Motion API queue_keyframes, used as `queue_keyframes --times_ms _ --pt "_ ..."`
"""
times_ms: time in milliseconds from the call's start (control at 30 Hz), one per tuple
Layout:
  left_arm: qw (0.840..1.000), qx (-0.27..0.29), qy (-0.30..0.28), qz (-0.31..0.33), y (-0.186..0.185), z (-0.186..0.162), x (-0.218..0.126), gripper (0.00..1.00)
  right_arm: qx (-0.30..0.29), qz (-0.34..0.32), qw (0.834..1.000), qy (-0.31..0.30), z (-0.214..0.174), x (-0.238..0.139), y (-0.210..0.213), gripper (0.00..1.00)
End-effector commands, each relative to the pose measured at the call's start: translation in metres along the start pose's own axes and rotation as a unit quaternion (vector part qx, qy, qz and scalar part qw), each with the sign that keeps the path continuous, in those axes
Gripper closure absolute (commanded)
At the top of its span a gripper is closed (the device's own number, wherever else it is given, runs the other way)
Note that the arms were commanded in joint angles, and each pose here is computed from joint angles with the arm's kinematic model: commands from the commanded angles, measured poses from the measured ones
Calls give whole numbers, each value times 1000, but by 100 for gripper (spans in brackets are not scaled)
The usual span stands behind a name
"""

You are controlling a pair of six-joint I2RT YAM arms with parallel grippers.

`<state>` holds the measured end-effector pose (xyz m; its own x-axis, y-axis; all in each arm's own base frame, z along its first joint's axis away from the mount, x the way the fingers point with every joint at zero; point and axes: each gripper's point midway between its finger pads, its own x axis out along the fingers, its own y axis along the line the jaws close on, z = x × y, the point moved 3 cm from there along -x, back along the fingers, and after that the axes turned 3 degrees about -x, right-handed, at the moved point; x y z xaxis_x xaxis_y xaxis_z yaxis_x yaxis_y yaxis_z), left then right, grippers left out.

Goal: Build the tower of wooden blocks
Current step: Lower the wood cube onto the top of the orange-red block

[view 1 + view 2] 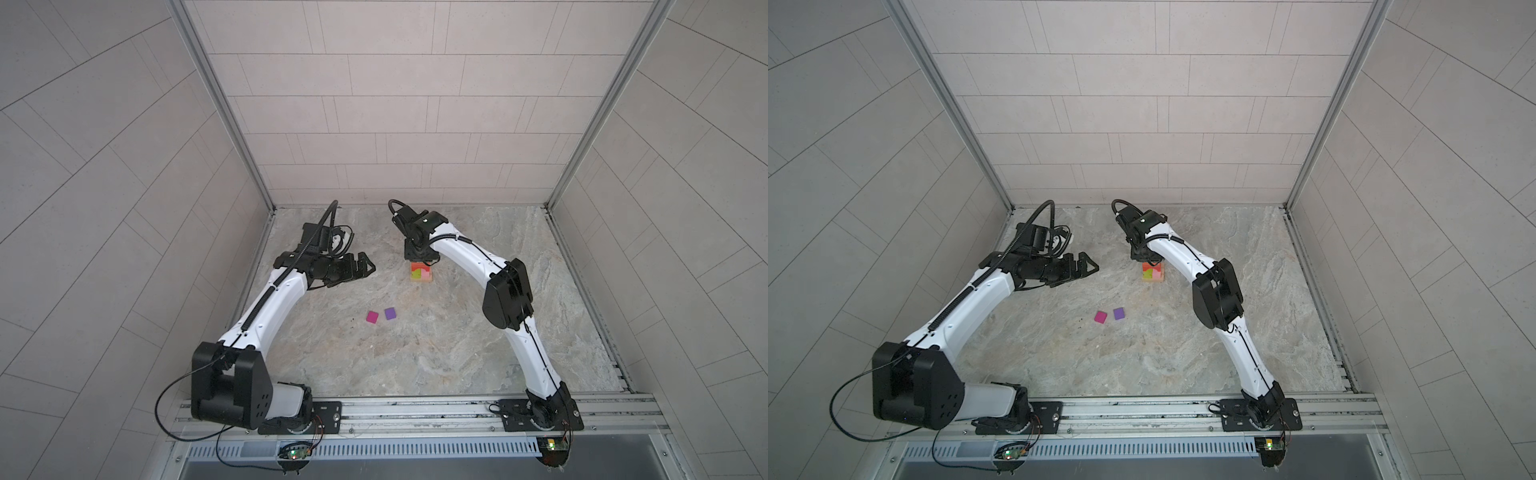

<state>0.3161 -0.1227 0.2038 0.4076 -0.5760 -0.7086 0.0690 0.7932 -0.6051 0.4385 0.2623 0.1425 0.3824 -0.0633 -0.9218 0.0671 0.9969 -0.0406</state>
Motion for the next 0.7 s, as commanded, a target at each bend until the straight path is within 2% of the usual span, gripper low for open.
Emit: queue_keyframes --times_ms 0,667 --pt "1000 1 -2 -5 -1 -2 -4 0 2 -5 1000 4 0 7 1 79" --pt "1000 1 -2 -5 -1 -2 -4 0 3 -9 1000 6 -2 6 -1 79"
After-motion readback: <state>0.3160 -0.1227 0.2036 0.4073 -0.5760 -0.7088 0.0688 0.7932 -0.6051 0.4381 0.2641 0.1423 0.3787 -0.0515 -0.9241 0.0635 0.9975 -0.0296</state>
